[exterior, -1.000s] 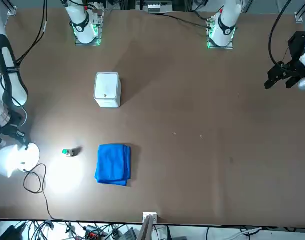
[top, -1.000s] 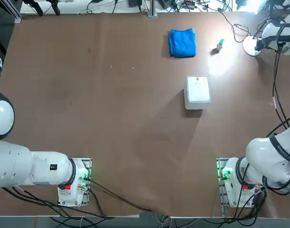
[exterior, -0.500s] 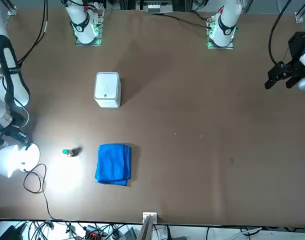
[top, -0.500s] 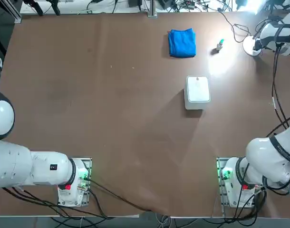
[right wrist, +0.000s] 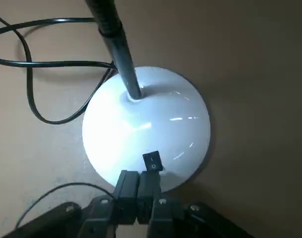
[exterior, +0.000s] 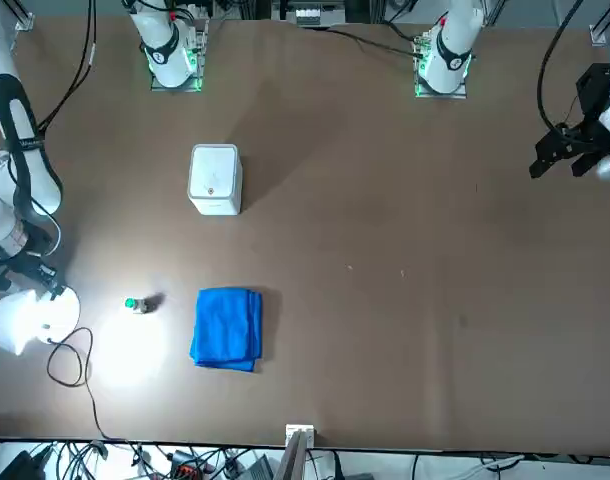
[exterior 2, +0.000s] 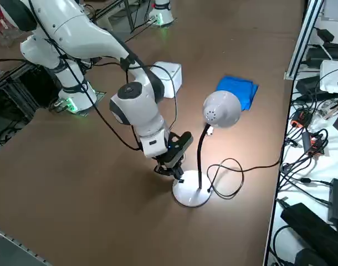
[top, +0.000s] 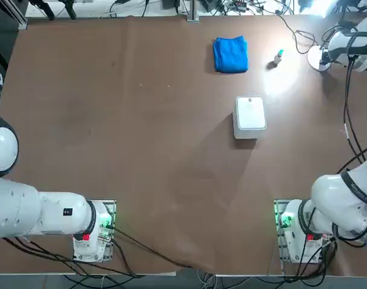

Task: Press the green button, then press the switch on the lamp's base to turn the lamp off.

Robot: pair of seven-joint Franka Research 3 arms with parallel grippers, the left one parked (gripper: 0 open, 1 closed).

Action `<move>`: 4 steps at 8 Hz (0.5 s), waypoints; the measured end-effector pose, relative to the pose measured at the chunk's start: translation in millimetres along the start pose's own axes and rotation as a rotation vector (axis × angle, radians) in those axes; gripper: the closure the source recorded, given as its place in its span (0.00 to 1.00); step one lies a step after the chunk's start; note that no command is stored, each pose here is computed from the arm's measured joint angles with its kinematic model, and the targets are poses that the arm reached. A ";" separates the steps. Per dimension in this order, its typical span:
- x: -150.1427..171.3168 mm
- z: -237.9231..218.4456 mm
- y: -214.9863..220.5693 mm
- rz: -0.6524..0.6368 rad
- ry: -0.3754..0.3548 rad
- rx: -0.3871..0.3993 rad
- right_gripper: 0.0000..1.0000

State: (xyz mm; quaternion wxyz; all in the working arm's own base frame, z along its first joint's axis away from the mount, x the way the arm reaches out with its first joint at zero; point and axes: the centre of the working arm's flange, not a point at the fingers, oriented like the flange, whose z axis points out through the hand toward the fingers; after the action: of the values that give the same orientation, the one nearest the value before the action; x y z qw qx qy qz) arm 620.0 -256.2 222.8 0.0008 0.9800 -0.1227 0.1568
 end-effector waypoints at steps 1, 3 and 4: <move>0.1 -0.1 0.0 0.000 0.001 0.000 0.98; 0.2 -0.2 0.0 0.000 0.002 0.000 0.98; 0.4 -0.1 0.1 0.000 0.005 -0.001 0.98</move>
State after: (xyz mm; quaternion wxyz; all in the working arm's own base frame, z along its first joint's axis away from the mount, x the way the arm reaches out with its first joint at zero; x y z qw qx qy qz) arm 620.3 -256.4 223.0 0.0016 0.9795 -0.1228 0.1595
